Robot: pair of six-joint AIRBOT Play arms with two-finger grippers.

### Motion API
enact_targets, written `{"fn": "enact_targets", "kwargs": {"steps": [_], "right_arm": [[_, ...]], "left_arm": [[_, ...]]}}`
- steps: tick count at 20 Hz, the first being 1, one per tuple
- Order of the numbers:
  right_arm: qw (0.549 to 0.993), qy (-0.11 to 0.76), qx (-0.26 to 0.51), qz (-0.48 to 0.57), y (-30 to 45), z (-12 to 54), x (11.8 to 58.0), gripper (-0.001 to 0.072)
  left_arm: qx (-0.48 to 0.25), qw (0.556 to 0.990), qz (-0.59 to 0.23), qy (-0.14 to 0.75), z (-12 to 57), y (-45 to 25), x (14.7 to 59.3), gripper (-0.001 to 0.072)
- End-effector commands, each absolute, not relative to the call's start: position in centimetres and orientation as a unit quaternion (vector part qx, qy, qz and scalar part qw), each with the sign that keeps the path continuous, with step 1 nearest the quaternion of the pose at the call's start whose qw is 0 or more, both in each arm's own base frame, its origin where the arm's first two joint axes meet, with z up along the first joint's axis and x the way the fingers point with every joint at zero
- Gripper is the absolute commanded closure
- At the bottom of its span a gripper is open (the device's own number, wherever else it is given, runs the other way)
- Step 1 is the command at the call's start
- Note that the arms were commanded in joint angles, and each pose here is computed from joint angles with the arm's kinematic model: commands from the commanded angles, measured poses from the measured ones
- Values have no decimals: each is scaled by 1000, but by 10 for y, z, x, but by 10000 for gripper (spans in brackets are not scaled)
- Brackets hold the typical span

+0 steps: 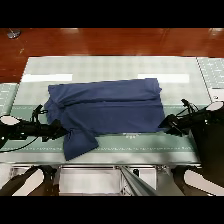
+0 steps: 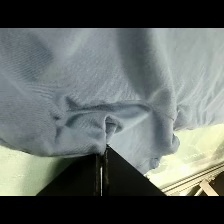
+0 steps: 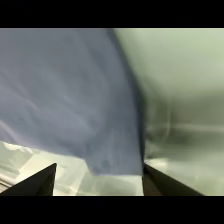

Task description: Fold the shirts.

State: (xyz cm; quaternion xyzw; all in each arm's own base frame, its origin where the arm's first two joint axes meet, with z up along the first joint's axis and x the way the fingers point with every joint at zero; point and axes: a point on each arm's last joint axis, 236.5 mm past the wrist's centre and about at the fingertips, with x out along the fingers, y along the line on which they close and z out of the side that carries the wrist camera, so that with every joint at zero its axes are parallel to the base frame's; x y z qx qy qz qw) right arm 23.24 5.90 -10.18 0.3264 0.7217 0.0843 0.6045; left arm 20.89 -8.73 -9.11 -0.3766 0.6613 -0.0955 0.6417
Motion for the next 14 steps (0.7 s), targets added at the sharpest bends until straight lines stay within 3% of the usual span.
{"fn": "enact_targets", "kwargs": {"steps": [1, 2, 3, 4, 7, 10, 14], "right_arm": [[631, 704, 315, 88, 65, -104, 260, 143], [636, 701, 308, 92, 67, -102, 264, 323], [642, 696, 306, 99, 68, -98, 270, 609], [649, 688, 306, 110, 69, -93, 276, 668], [668, 676, 285, 123, 63, -75, 294, 668], [707, 642, 269, 126, 54, -47, 330, 668], [764, 555, 305, 123, 51, -6, 394, 668]], "left_arm": [[-377, 643, -97, 660, -90, -88, 210, 682], [-377, 643, -96, 660, -91, -88, 210, 682], [-376, 644, -96, 659, -90, -87, 211, 682], [-375, 646, -96, 657, -89, -86, 213, 682], [-373, 672, -98, 632, -69, -73, 239, 682], [-363, 730, -81, 573, -35, -42, 290, 683], [-384, 766, -64, 512, -14, -31, 359, 683]]}}
